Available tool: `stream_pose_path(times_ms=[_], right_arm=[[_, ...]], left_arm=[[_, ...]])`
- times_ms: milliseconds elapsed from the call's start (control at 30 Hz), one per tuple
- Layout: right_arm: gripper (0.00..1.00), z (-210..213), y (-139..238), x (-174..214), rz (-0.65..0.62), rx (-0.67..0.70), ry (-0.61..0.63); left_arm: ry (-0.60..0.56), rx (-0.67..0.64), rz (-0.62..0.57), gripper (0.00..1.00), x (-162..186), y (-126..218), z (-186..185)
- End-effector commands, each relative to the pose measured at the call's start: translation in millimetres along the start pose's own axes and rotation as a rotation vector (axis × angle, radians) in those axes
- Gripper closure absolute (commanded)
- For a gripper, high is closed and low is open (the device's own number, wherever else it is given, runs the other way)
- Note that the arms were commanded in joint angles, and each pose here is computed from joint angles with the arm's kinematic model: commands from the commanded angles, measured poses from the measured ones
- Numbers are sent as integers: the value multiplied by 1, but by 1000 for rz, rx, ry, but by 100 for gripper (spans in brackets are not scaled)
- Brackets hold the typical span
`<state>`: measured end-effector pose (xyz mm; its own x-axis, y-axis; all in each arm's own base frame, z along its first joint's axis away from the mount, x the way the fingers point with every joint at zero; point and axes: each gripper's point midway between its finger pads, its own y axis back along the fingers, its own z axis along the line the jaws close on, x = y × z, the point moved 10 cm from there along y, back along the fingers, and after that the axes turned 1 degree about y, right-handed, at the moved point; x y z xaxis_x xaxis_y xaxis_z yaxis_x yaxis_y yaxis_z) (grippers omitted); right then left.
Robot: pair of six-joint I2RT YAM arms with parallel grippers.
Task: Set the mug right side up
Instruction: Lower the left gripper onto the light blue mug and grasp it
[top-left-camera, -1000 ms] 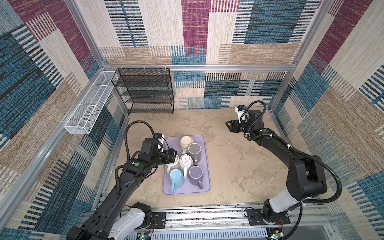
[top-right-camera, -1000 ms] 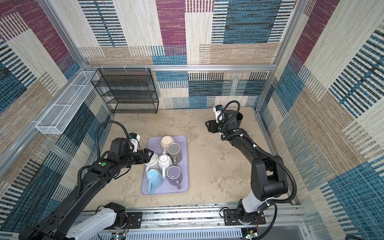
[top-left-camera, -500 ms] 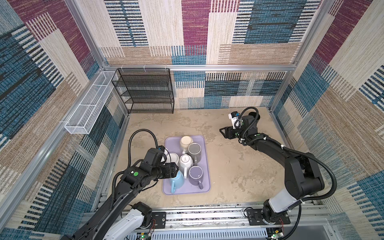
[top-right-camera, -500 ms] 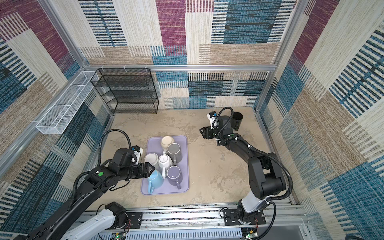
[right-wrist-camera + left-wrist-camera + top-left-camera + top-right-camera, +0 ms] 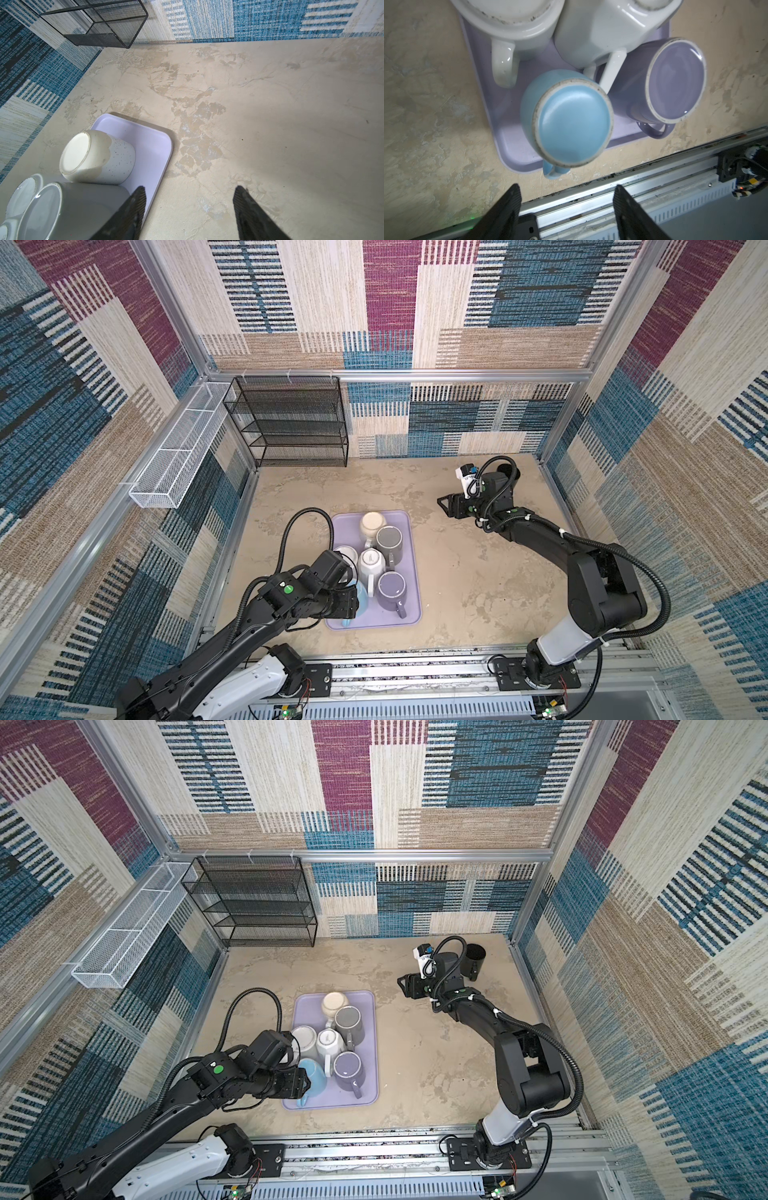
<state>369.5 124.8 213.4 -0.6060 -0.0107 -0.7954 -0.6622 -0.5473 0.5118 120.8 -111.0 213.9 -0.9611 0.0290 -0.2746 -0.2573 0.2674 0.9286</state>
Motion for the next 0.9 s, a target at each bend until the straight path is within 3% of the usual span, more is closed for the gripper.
stream_pose_path(times_ms=[0,367,867], right_arm=[[30,3,2,-4,-29,-18,1],[31,3,-5,9,-10,-40,-20],[31,8,-8,7,-14,-66,-12]], left_arm=[[-1,-64,14,29,2,-5,0],[-95,-174,37,37,0,-20,-9],[-133,-172,76,45,-1,-41,-13]])
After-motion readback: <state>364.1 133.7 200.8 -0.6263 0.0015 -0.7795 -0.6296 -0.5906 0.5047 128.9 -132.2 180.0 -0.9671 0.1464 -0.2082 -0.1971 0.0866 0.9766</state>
